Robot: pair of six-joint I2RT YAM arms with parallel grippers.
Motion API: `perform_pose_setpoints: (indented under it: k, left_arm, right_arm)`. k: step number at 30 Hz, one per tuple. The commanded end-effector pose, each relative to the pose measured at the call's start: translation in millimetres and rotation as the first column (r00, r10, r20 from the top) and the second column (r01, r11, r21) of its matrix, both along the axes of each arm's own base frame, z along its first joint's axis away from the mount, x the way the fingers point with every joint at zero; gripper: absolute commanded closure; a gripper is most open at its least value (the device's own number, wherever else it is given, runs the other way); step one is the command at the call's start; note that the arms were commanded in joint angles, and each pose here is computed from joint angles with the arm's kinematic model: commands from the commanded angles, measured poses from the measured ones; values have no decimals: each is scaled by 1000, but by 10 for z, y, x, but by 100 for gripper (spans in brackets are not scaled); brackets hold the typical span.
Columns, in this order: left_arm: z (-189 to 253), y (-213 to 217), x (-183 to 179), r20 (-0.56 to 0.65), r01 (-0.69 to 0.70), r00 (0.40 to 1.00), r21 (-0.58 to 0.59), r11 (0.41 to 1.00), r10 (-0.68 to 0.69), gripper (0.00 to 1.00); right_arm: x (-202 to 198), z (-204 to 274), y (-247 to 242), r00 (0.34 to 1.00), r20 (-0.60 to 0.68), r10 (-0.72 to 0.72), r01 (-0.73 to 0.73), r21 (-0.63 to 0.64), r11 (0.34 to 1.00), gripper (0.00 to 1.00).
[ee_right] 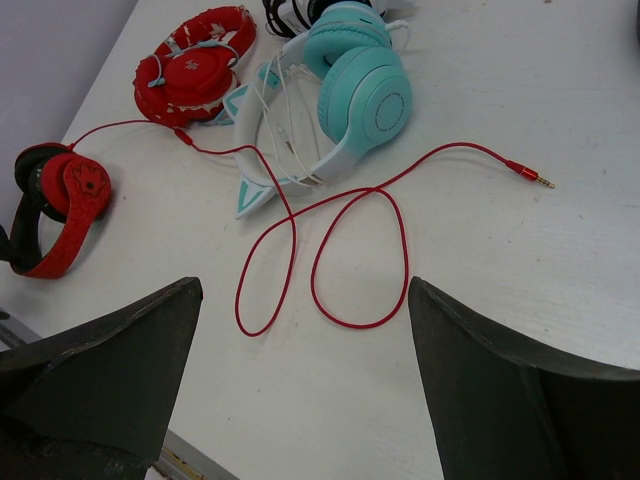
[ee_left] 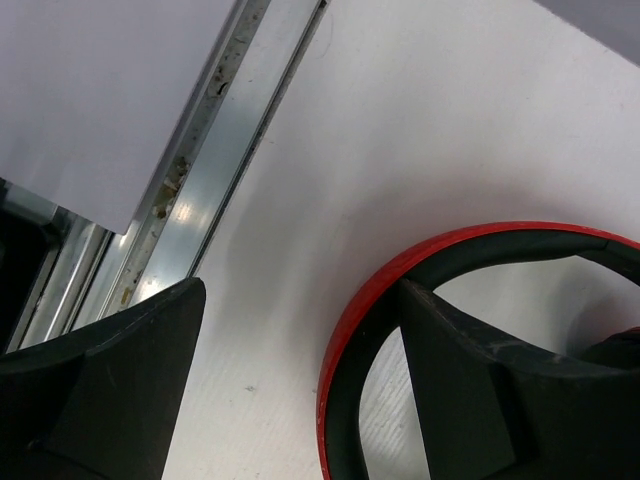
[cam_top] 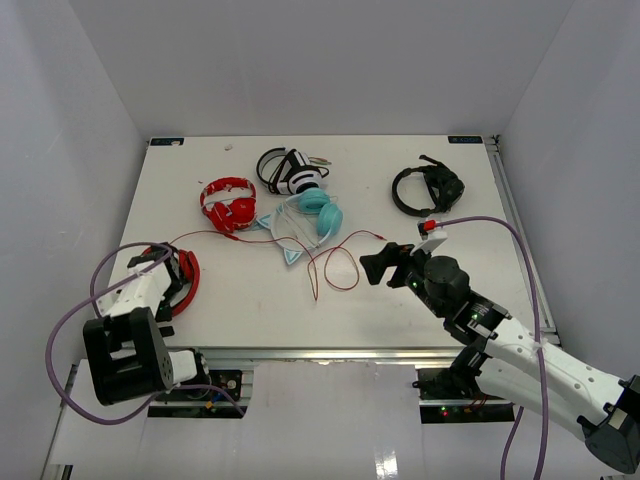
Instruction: Wrap the headphones
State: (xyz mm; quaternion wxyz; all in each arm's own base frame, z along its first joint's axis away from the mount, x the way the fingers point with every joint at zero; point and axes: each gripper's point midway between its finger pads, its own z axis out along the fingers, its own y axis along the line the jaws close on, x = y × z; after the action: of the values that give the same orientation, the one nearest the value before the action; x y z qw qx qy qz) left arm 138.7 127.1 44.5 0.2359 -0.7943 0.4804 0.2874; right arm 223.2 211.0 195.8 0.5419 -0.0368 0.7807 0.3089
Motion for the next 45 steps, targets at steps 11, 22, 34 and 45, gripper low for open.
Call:
perform_pose_setpoints:
  k: [11, 22, 34, 45]
  left_arm:
    - [432, 15, 410, 131, 256, 958, 23, 966, -257, 5]
    - [171, 68, 528, 13, 281, 960, -35, 959, -281, 2]
    - [-50, 185, 560, 14, 258, 966, 34, 965, -259, 2]
    - [-264, 155, 683, -9, 341, 940, -12, 940, -341, 12]
  right_arm:
    - [54, 107, 38, 999, 33, -8, 7, 29, 1000, 10]
    - [52, 114, 16, 999, 41, -13, 12, 29, 1000, 10]
    - [56, 90, 31, 999, 34, -9, 8, 22, 1000, 10]
    - [47, 81, 54, 1000, 30, 2, -3, 24, 1000, 10]
